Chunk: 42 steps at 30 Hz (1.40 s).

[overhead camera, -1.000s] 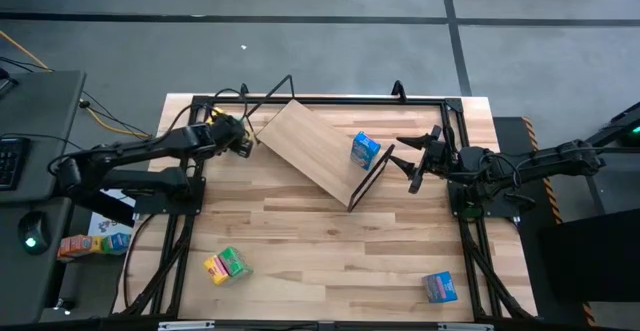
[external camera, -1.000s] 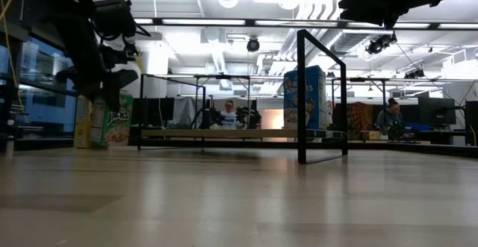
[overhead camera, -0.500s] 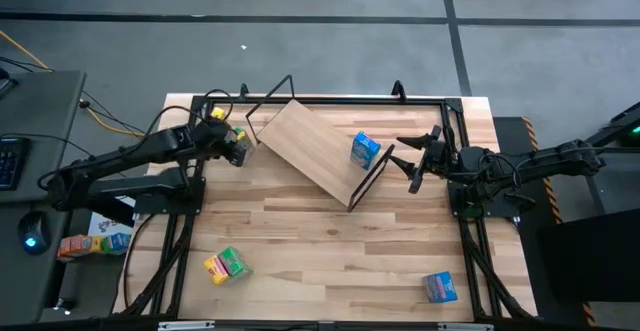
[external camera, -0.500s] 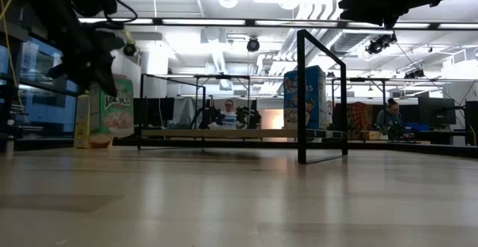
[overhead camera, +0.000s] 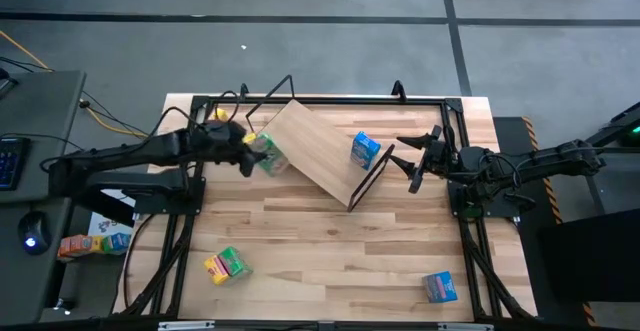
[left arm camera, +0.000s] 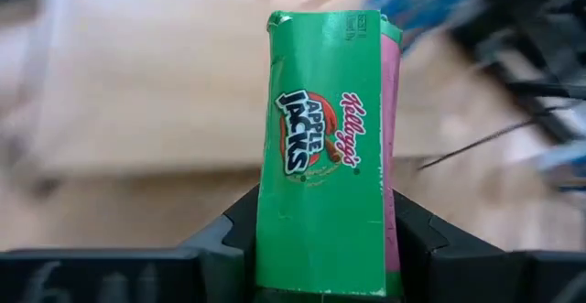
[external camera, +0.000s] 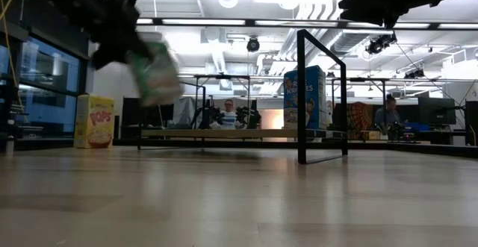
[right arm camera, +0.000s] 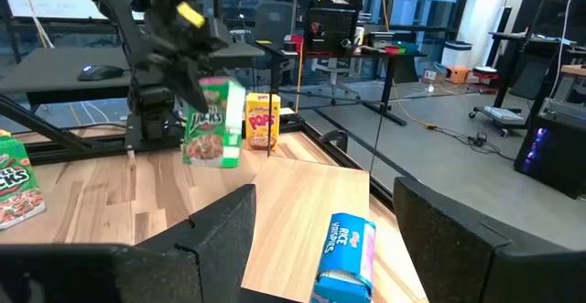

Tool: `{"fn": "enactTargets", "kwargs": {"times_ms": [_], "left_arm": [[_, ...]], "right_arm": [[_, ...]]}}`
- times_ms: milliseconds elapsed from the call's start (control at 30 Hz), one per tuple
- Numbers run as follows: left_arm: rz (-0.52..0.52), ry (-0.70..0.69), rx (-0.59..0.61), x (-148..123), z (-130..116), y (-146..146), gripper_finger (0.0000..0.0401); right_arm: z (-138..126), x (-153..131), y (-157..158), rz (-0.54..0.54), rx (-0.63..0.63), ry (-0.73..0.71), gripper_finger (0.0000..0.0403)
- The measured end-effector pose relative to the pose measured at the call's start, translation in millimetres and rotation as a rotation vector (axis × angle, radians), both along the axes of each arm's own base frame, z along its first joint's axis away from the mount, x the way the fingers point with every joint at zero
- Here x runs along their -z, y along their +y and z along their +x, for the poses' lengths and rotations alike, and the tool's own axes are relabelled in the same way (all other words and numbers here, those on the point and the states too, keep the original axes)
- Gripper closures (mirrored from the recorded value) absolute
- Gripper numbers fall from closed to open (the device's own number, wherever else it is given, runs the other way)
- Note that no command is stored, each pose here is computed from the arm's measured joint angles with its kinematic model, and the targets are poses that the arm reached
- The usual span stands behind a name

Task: Stack cereal on shelf
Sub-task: Put the top green cereal box on the shelf

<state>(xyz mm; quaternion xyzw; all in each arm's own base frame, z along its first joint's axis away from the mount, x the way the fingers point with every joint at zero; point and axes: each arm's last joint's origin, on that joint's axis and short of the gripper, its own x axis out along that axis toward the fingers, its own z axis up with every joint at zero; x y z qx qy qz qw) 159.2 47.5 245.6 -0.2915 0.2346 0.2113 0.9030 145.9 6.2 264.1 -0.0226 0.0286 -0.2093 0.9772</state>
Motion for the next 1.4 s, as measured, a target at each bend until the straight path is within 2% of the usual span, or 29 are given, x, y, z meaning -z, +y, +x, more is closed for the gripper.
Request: {"fn": "enactTargets", "kwargs": {"times_ms": [67,167,267,467,567,700,767,867,1133,1400], "left_arm": [[0.061,-0.028,0.053,-4,11,0,0.0274],[0.137,0.044,0.088,-10,28,4,0.0274],[0.202,0.173,0.092,-19,47,12,0.0274],[0.447,0.417,0.168,-42,92,39,0.0274],[0.503,0.478,0.290,-44,110,53,0.0274],[0.512,0.545,0.544,-29,126,66,0.0274],[0.535,0.580,0.635,-20,129,73,0.0274],[0.583,0.653,0.691,-10,130,83,0.0274],[0.593,0.622,0.659,-18,112,112,0.0274],[0.532,0.618,0.632,-9,98,140,0.0274]], "right_arm": [[0,0,0,-0.001,0.004,0.001,0.0153],[0,0,0,-0.001,0.007,0.001,0.0153],[0,0,0,-0.001,0.014,0.001,0.0153],[0,0,-1,-0.002,0.025,0.000,0.0153],[0,0,-1,-0.002,0.024,0.001,0.0153],[0,2,-1,-0.003,0.021,0.017,0.0153],[0,2,-1,-0.003,0.021,0.024,0.0153],[0,2,-1,-0.003,0.021,0.024,0.0153],[0,2,-1,-0.004,0.021,0.025,0.0153],[0,2,-1,-0.003,0.026,0.023,0.0153]]}}
